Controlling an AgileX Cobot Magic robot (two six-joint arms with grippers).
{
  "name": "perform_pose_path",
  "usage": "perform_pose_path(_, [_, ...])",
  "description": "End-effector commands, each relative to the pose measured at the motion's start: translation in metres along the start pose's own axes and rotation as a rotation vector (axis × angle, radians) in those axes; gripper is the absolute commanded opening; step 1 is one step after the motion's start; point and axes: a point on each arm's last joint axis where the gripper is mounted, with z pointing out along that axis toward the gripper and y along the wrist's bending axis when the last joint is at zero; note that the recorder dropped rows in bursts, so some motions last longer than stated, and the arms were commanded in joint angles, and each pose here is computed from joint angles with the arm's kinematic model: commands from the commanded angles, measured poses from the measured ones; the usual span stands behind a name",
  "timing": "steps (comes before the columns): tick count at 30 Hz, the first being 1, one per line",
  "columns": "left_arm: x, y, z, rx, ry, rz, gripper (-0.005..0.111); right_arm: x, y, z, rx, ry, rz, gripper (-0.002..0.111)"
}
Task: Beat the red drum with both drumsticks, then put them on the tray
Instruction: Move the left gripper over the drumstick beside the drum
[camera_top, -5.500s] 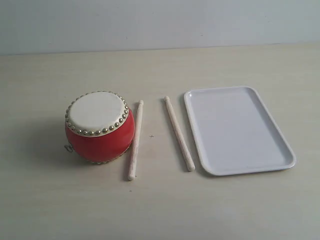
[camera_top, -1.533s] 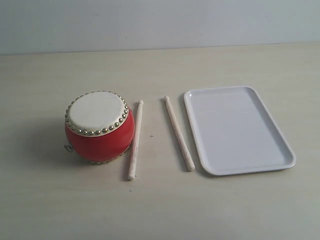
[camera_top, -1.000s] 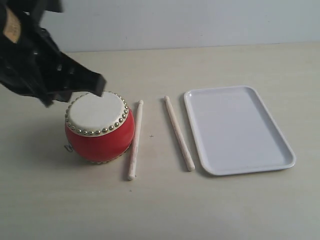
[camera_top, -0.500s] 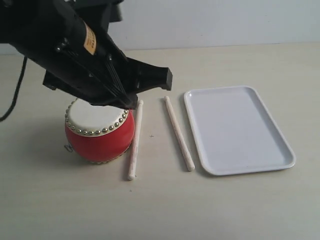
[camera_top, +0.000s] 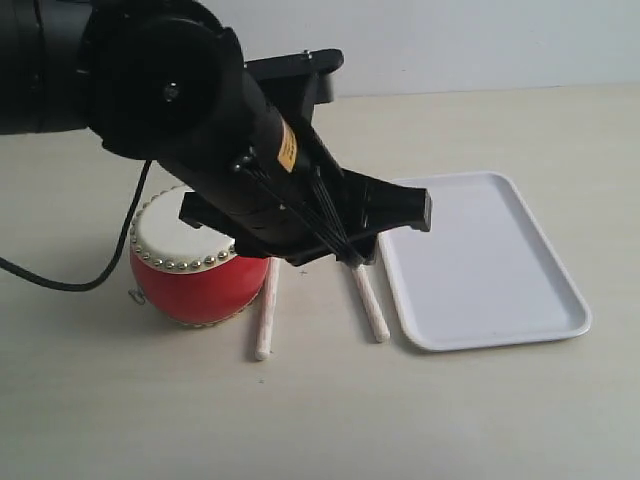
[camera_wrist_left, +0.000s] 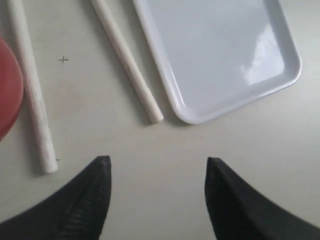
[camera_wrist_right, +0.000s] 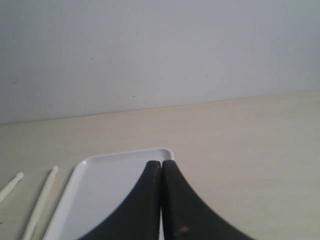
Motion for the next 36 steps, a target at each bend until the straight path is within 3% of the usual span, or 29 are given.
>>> perform_pose_path(1, [-0.002, -0.004, -0.002, 0.025, -0.02, -0.072, 0.055, 0.001, 0.0, 0.0, 0.002, -0.007, 0.003, 0.0])
perform_pose_path(7, [0.01, 0.006, 0.011, -0.112, 0.105, -0.151, 0.055, 0.001, 0.0, 0.0, 0.002, -0.007, 0.003, 0.0])
perform_pose_path(11, [0.025, -0.004, 0.035, -0.138, 0.178, -0.12, 0.055, 0.001, 0.0, 0.0, 0.002, -0.007, 0.003, 0.0])
perform_pose_path(18, [0.033, 0.003, 0.051, -0.243, 0.228, -0.112, 0.055, 0.001, 0.0, 0.0, 0.002, -0.007, 0.003, 0.0])
perform_pose_path(27, [0.015, 0.027, 0.057, -0.26, 0.228, -0.162, 0.055, 0.001, 0.0, 0.0, 0.002, -0.007, 0.003, 0.0])
perform_pose_path(36, [0.017, 0.038, 0.085, -0.274, 0.301, -0.128, 0.055, 0.001, 0.0, 0.0, 0.002, -0.007, 0.003, 0.0])
